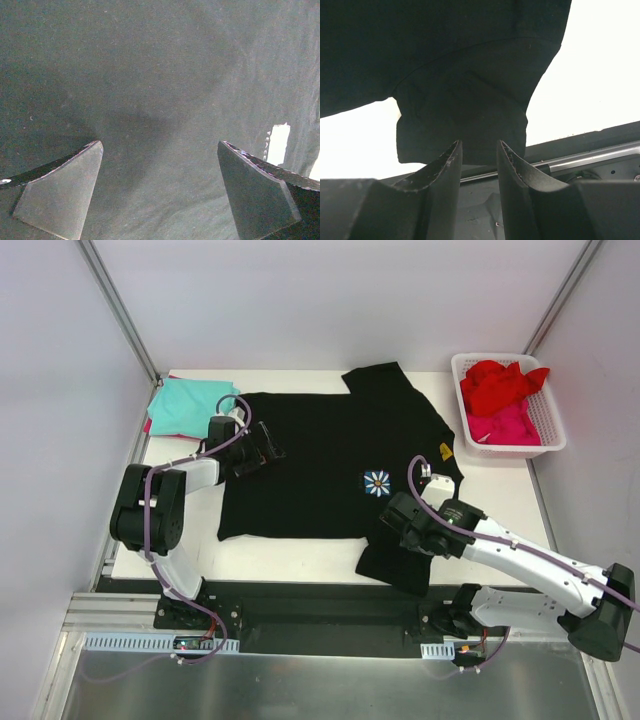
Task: Fold and stack the t-shirts
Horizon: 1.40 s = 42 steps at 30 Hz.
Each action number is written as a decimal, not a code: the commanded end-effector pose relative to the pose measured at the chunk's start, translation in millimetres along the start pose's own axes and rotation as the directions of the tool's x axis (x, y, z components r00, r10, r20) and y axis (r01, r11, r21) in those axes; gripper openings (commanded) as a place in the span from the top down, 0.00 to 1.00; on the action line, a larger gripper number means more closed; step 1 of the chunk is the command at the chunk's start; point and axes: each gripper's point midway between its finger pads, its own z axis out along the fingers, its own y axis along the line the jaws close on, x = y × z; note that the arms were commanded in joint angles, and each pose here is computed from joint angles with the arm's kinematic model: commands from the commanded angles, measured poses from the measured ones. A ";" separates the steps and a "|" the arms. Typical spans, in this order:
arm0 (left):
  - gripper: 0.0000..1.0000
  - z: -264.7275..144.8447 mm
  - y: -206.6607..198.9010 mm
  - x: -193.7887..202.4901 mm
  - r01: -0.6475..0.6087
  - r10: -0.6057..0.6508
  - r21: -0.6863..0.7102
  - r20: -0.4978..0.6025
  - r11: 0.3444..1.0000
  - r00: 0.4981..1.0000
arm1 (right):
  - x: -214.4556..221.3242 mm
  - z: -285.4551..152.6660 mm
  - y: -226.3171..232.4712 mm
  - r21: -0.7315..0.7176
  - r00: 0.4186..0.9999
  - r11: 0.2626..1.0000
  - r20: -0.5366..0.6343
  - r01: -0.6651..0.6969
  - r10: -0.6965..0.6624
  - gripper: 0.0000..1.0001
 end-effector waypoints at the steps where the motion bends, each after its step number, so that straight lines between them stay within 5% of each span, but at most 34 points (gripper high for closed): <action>1: 0.01 -13.8 -0.5 -13.0 -0.043 0.044 -0.011 0.059 0.999 0.997 | 0.2 -1.9 -6.5 -0.001 1.000 1.000 0.004 -0.007 0.007 0.63; 23: 0.01 -17.8 44.8 -13.3 -0.048 0.054 -0.186 0.025 0.981 0.998 | -4.8 -14.4 -15.7 0.012 1.000 1.000 -0.001 0.006 -0.006 0.63; 42: 0.01 -25.9 65.4 -30.8 0.005 0.008 -0.193 0.063 0.981 0.998 | 1.9 -18.2 -34.9 0.042 1.000 0.999 -0.013 0.005 -0.004 0.64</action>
